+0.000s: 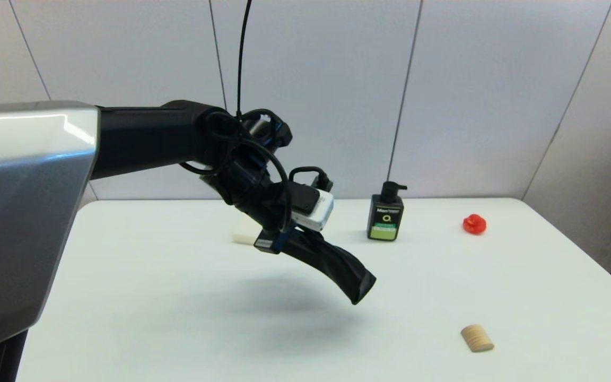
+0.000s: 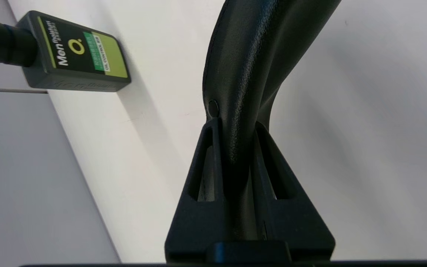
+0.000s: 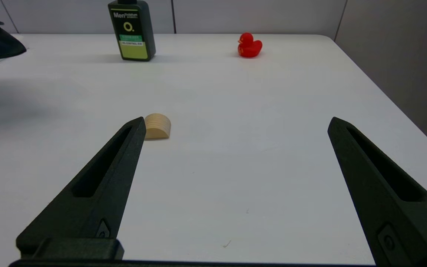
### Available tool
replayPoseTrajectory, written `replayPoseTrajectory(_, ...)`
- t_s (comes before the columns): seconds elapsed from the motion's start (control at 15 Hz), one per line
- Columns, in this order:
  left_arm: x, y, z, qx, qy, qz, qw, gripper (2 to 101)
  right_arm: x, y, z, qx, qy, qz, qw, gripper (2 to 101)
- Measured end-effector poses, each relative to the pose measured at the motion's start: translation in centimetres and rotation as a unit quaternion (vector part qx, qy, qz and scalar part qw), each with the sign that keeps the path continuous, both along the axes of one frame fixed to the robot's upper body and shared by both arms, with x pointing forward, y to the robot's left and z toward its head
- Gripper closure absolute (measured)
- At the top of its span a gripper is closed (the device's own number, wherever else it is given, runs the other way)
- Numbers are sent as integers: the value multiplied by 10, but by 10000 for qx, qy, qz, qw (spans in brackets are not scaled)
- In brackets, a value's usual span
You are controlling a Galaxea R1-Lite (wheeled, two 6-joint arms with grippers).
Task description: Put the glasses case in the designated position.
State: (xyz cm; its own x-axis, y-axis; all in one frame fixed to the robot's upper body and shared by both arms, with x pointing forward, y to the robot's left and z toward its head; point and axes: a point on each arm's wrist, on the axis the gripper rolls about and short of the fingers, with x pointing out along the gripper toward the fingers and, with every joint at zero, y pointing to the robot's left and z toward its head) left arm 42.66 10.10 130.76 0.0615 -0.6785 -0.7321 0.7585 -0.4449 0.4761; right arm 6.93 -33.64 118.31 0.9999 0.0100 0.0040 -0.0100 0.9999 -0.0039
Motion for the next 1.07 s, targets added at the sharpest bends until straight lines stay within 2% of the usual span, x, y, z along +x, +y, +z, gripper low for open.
replayPoseTrajectory(0.2, -7, -19, 0, 96, 300, 765, 9966, 878, 0, 0, 0, 1, 2, -2, 10000, 50)
replayPoseTrajectory(0.33, -11, -36, 4, -124, 488, 1488, 9876, 878, 0, 0, 0, 3, 0, 0, 10000, 50)
replayPoseTrajectory(0.4, -12, -45, 7, -310, 632, 1946, 9784, 878, 0, 0, 0, 1, 0, 0, 10000, 49)
replayPoseTrajectory(0.6, -16, -62, 13, -832, 1118, 3165, 9383, 880, 0, 0, 0, 1, 2, 0, 10000, 50)
replayPoseTrajectory(0.73, -16, -66, 15, -1062, 1477, 3883, 9034, 881, 0, 0, 0, 3, 0, 0, 10000, 50)
replayPoseTrajectory(1.07, -13, -64, 19, -1473, 1697, 5277, 8191, 881, 0, 0, 0, 0, 0, -1, 10000, 50)
